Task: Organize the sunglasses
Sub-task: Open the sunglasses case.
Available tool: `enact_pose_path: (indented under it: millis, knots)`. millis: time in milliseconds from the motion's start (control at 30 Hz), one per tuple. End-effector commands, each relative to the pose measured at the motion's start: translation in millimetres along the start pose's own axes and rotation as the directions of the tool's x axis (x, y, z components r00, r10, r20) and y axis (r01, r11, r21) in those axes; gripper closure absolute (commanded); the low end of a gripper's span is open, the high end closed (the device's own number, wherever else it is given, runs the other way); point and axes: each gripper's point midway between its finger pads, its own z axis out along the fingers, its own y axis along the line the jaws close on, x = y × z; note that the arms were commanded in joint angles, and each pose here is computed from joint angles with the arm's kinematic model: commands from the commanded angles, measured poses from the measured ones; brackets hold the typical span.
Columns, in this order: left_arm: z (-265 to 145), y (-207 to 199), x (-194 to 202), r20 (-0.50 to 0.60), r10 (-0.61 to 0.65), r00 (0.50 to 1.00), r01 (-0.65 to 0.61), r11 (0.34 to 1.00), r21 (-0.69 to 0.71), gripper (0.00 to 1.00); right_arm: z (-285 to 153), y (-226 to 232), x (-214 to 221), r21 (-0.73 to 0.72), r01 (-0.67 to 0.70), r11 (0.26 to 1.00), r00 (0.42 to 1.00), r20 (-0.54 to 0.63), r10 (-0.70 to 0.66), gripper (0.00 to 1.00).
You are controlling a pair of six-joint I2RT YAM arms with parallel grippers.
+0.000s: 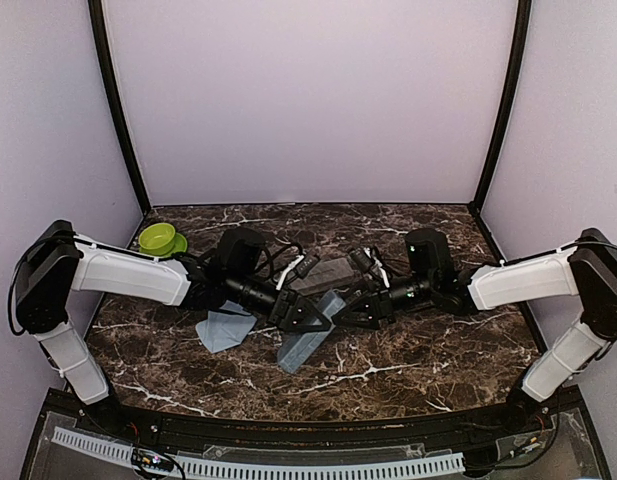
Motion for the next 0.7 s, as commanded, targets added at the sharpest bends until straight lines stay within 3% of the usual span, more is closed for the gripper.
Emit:
enact_pose_path:
  millis: [0,167,500,667]
  knots:
    - [-1,-9,-1,0.004,0.031,1.0,-0.031,0.999,0.029,0.17,-3,10,-4,-0.048,0.05,0.998,0.999,0.011,-0.05,0.87]
    - [-1,-6,1,-0.005,0.033,0.999,-0.032,0.999,0.009,0.07,-2,9,-2,-0.044,0.048,0.998,0.999,0.005,-0.048,1.0]
    - [-13,-5,24,-0.057,0.044,0.997,-0.046,0.998,-0.039,0.06,-4,6,-1,-0.027,0.042,0.999,0.999,0.001,-0.042,1.0]
    - [-10,-2,34,-0.097,0.036,0.995,-0.04,0.998,-0.042,0.12,-4,6,-3,-0.027,0.043,0.999,0.999,0.005,-0.043,1.0]
